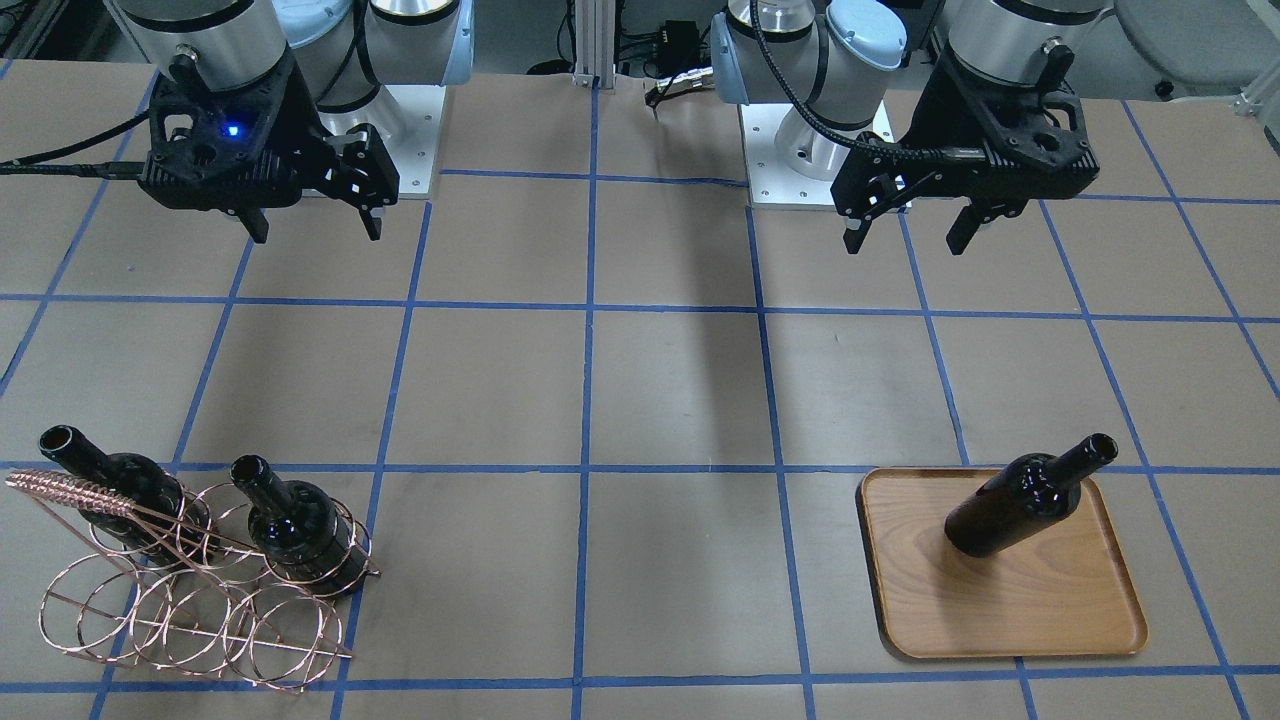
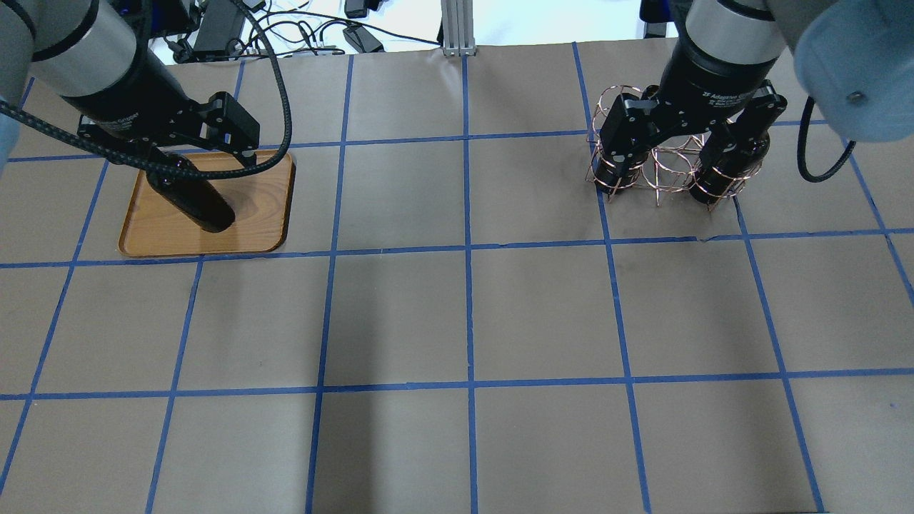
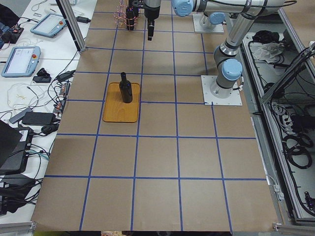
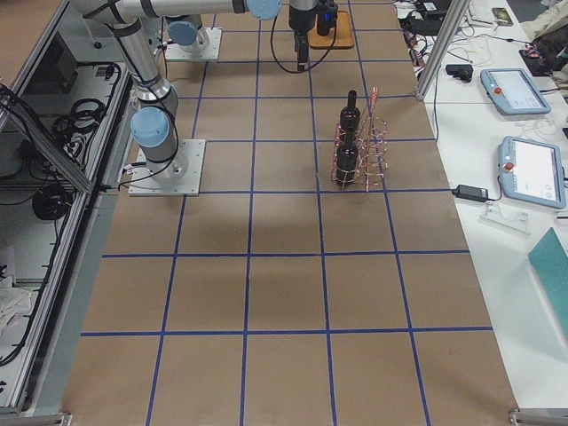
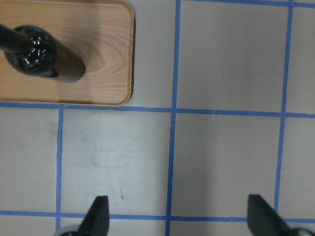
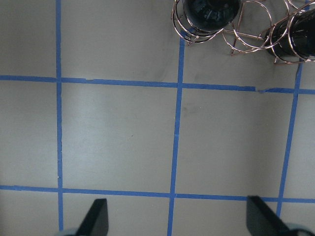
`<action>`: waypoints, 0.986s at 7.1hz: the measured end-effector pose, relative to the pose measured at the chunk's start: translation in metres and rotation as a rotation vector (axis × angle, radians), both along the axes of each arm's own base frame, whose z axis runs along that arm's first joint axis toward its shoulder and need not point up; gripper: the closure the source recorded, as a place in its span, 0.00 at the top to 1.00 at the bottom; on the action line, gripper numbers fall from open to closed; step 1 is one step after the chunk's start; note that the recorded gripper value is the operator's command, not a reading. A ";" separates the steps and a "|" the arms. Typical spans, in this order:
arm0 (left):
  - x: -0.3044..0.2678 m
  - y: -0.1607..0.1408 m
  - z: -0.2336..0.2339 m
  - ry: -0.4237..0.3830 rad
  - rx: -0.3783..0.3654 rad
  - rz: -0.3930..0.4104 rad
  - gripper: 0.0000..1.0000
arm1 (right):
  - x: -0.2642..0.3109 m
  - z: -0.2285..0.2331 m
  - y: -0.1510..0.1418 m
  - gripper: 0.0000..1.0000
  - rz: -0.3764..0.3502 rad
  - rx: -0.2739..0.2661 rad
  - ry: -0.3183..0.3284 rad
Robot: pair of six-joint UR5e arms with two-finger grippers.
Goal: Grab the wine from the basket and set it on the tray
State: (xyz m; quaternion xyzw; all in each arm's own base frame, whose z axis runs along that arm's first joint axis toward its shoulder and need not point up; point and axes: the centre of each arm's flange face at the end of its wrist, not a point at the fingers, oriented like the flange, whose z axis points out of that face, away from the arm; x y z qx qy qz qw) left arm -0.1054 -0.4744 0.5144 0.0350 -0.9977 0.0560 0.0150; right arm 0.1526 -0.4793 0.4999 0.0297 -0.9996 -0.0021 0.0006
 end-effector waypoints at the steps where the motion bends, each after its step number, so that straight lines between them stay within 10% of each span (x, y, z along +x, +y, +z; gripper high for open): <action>1: 0.000 -0.003 0.003 0.003 -0.004 0.016 1.00 | 0.000 0.000 0.000 1.00 0.000 0.000 0.001; 7: 0.002 -0.011 0.009 -0.021 -0.026 0.003 1.00 | 0.000 0.000 0.000 1.00 -0.002 -0.001 0.002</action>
